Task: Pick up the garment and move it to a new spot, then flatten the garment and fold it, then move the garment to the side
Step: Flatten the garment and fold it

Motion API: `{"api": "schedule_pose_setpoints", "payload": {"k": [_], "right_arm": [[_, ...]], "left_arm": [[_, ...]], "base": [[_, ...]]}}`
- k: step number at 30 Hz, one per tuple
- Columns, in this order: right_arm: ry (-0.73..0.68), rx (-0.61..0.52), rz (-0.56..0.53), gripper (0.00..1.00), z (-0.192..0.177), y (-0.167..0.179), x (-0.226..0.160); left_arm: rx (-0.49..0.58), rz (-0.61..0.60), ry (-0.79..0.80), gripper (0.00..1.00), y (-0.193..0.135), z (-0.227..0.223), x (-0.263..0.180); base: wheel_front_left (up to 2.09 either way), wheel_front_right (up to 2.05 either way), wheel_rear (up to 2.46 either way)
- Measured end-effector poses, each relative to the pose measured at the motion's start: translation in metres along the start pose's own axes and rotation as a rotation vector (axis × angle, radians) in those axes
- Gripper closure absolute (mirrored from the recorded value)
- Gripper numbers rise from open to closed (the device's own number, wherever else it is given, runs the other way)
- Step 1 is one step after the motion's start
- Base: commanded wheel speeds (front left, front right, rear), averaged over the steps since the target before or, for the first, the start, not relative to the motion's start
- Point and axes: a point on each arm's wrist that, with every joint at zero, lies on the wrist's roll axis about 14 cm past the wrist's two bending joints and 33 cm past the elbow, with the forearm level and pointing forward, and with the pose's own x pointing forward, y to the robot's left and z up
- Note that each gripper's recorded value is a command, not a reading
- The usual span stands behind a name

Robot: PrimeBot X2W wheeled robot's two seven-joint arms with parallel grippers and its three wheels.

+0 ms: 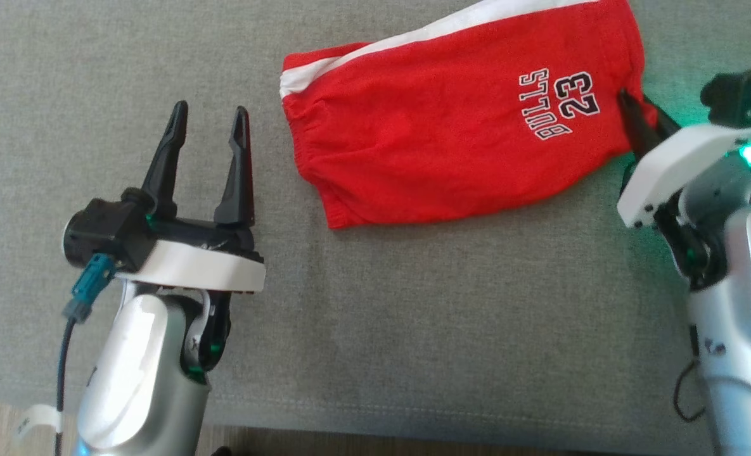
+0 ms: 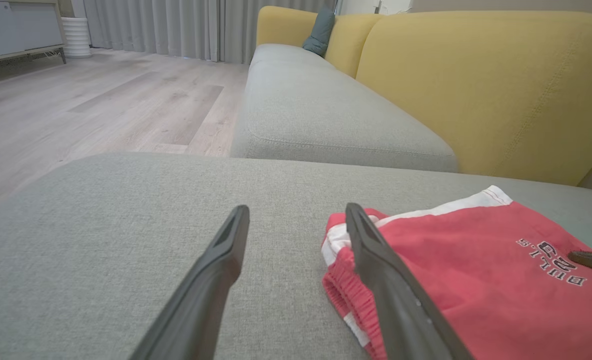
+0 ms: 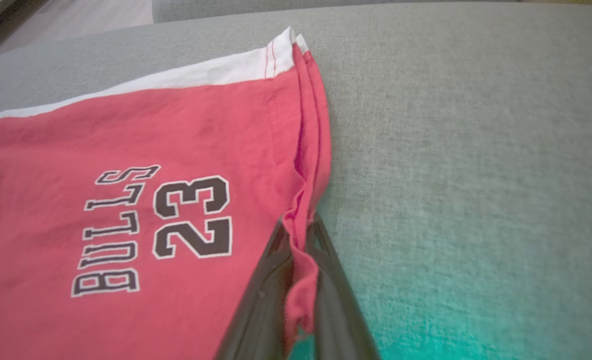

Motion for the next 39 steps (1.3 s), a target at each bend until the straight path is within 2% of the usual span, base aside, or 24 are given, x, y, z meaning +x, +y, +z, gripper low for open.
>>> {"api": "schedule_pose_setpoints", "payload": {"k": [8, 16, 30, 34, 39], "right_arm": [[-0.029, 0.079, -0.037, 1.00, -0.027, 0.000, -0.038], [-0.043, 0.155, -0.136, 1.00, -0.061, -0.018, -0.092], [-0.146, 0.145, -0.149, 1.00, -0.040, -0.017, -0.107], [-0.236, 0.074, -0.062, 1.00, -0.003, 0.014, -0.105], [-0.347, -0.051, 0.155, 1.00, 0.053, 0.092, -0.098]], "left_arm": [[0.004, -0.014, -0.030, 0.00, -0.005, 0.013, -0.003], [0.007, -0.043, -0.022, 0.00, -0.018, 0.017, -0.022], [0.008, -0.078, -0.029, 0.00, -0.032, 0.024, -0.035], [0.010, -0.089, -0.042, 0.00, -0.036, 0.029, -0.038], [0.014, -0.087, -0.055, 0.00, -0.036, 0.035, -0.043]], "base": [[0.00, 0.00, 0.00], [0.00, 0.00, 0.00], [0.00, 0.00, 0.00], [0.00, 0.00, 0.00], [0.00, 0.00, 0.00]]}}
